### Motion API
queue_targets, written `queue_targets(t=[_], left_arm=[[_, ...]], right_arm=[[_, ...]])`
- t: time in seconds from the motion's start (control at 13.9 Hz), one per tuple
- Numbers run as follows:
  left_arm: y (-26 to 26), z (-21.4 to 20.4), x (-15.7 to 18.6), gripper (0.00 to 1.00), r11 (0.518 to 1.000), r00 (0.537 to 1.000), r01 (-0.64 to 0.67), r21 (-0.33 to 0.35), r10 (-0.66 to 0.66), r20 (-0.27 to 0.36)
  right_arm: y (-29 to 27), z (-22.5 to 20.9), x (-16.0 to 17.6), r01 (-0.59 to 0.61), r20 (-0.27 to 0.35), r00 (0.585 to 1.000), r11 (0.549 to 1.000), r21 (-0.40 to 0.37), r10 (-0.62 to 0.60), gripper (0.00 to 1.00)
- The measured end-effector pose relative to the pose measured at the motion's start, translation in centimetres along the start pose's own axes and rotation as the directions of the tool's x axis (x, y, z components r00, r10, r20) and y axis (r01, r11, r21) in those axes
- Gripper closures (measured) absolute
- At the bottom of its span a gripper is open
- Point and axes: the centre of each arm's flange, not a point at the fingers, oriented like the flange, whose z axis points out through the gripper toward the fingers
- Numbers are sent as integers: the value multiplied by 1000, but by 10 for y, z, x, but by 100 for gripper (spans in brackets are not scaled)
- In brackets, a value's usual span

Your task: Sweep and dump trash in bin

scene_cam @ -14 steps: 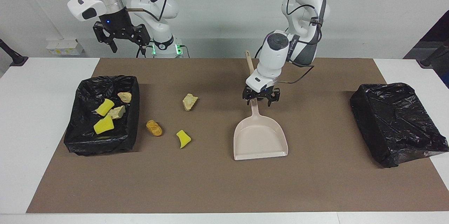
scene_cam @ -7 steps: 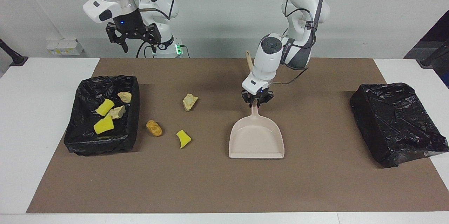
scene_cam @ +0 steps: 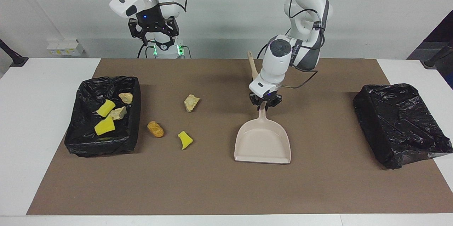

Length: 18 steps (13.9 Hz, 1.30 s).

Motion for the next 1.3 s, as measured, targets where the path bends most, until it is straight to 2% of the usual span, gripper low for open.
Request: queue_targets(t=[0.29,0.58,0.72,0.94,1.08,1.3], left_arm=[[-75,-27,10,68,996,995,-90,3,90,43],[-144,-34,5,68,973,971,-231,-6,231,61],[-177,-34,-1,68,940,938,-340,-13,340,63],[-222,-35,-12,68,850,847,-526,-35,527,66],[-236,-34,-17,68,777,774,-628,-48,629,64],[-253,-31,-26,68,654,651,-753,-73,757,60]], right_arm=[[-63,35,-31,110,1,994,994,6,-110,0],[-135,74,-45,108,-24,994,994,33,-107,0],[-192,108,-47,96,-36,995,994,58,-94,0],[-272,178,-48,94,-16,996,993,66,-93,0],[-309,210,-47,62,0,998,998,29,-62,0],[-349,251,-59,55,16,998,998,20,-56,0]])
